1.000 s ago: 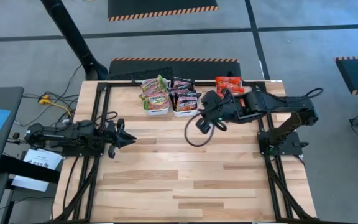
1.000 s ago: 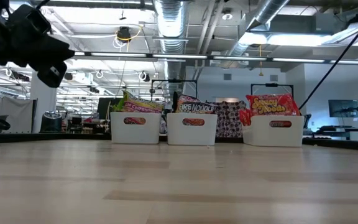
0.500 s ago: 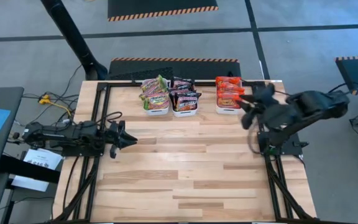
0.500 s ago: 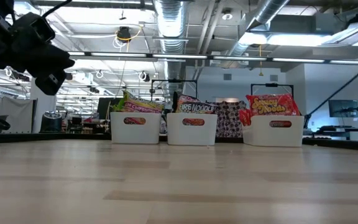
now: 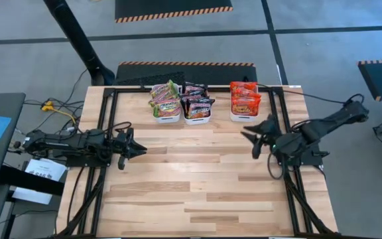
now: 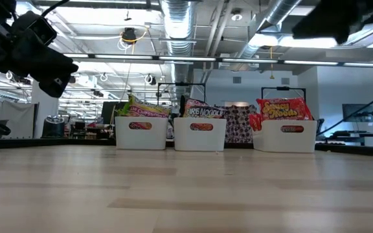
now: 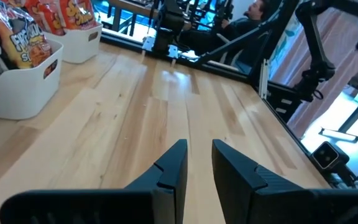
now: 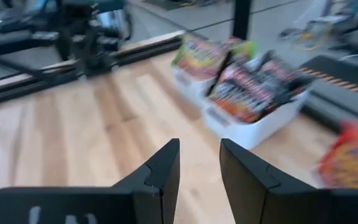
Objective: Sort Maruchan noodles
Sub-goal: Return to Home Position
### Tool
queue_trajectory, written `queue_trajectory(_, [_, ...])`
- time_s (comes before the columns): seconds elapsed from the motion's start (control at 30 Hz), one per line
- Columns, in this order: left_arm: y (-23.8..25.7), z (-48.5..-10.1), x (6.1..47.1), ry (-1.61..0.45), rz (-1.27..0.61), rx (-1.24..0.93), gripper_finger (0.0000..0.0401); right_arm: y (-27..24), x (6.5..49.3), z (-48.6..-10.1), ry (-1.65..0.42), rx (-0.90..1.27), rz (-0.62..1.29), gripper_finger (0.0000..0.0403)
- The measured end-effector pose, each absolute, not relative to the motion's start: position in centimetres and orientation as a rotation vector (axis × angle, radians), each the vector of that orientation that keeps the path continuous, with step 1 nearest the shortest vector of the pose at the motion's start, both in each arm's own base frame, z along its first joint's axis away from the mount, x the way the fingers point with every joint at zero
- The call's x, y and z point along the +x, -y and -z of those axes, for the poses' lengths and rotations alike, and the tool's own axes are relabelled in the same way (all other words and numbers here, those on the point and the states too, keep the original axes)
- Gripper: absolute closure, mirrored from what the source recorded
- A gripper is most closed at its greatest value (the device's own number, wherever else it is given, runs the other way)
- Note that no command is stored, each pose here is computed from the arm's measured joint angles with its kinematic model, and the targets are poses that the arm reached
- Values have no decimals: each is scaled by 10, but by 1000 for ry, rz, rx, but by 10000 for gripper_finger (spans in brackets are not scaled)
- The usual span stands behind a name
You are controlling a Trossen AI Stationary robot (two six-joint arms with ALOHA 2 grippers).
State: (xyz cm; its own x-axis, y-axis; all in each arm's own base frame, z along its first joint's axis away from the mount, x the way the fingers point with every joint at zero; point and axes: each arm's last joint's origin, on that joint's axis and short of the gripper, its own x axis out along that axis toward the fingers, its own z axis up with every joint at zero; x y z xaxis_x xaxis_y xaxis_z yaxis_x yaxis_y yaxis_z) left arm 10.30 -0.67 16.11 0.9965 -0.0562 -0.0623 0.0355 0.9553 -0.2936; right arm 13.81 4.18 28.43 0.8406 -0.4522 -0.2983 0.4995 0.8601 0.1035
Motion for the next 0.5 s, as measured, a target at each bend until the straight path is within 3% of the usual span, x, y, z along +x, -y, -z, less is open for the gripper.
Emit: queue_trajectory(0.5, [7, -161, 103, -71, 46, -312, 340, -41, 137, -168, -190, 301, 366, 264])
